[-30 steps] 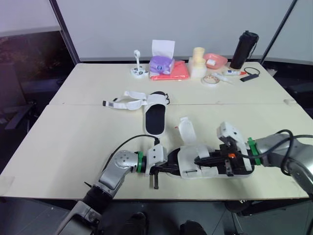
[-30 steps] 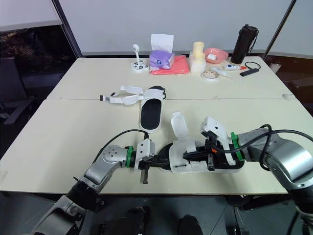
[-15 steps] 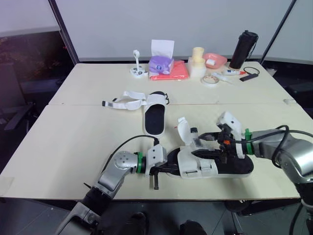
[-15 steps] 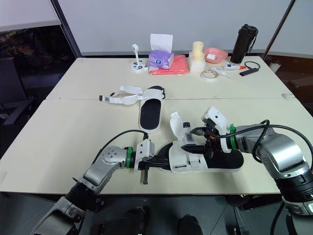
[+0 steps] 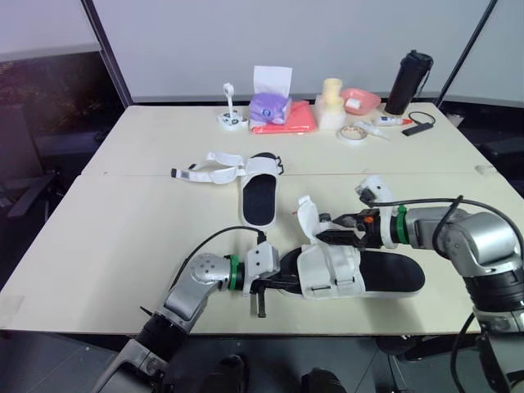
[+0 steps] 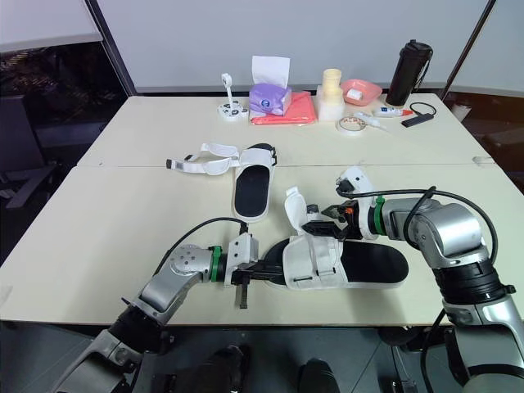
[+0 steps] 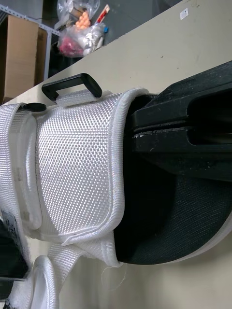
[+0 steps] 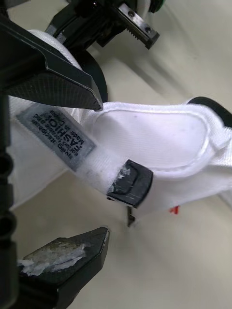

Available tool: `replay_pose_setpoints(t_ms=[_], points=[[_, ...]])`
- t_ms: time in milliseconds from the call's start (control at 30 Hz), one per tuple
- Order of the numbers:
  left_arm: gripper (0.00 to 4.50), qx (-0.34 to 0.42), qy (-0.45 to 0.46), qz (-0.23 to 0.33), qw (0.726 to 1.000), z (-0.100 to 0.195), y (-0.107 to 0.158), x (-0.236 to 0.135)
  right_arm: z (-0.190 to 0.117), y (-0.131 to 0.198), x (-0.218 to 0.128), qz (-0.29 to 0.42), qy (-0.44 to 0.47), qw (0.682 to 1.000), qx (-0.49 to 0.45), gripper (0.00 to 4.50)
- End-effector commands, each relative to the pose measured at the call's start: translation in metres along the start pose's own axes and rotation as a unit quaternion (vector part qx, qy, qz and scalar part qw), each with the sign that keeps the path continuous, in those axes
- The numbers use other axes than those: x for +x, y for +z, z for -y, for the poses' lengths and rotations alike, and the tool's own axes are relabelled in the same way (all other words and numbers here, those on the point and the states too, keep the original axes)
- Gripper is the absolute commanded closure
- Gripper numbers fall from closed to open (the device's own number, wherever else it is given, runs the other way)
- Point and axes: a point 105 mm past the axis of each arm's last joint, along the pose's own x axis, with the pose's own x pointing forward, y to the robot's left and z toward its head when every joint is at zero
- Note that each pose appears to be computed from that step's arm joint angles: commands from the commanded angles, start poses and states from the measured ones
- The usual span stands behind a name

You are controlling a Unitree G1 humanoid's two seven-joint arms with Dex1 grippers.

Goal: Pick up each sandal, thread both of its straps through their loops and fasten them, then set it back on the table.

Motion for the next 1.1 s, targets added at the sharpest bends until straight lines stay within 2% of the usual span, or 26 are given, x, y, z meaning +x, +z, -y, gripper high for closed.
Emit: replay_pose_setpoints(t_ms=[33,67,267,300,700,933,1100], points=[[4.5,-0.02,0.006,-0.033,0.999,0.003,-0.018,-0.001,-0.004,0.018,-0.004,0.026,0.008,1.0,-0.005,0.93],[4.5,-0.02,0.007,-0.033,0.999,0.003,-0.018,-0.001,-0.004,0.019,-0.003,0.027,0.009,1.0,-0.005,1.16],[4.5,-0.021,0.008,-0.034,0.999,0.003,-0.018,-0.001,-0.005,0.028,-0.009,0.043,0.012,0.999,-0.006,4.22],[4.5,-0.021,0.007,-0.034,0.999,0.004,-0.018,-0.001,-0.006,0.029,-0.011,0.047,0.012,0.999,-0.006,4.43],[4.5,-0.022,0.007,-0.035,0.999,0.002,-0.018,-0.001,-0.019,0.034,-0.034,0.085,0.011,0.996,-0.008,4.43],[4.5,-0.028,0.001,-0.038,0.999,0.004,-0.02,0.0,-0.011,0.039,-0.042,0.116,-0.02,0.993,0.017,4.43],[4.5,-0.022,-0.012,-0.05,0.998,0.006,-0.022,-0.001,-0.014,0.056,-0.049,0.153,-0.01,0.988,0.026,4.43]])
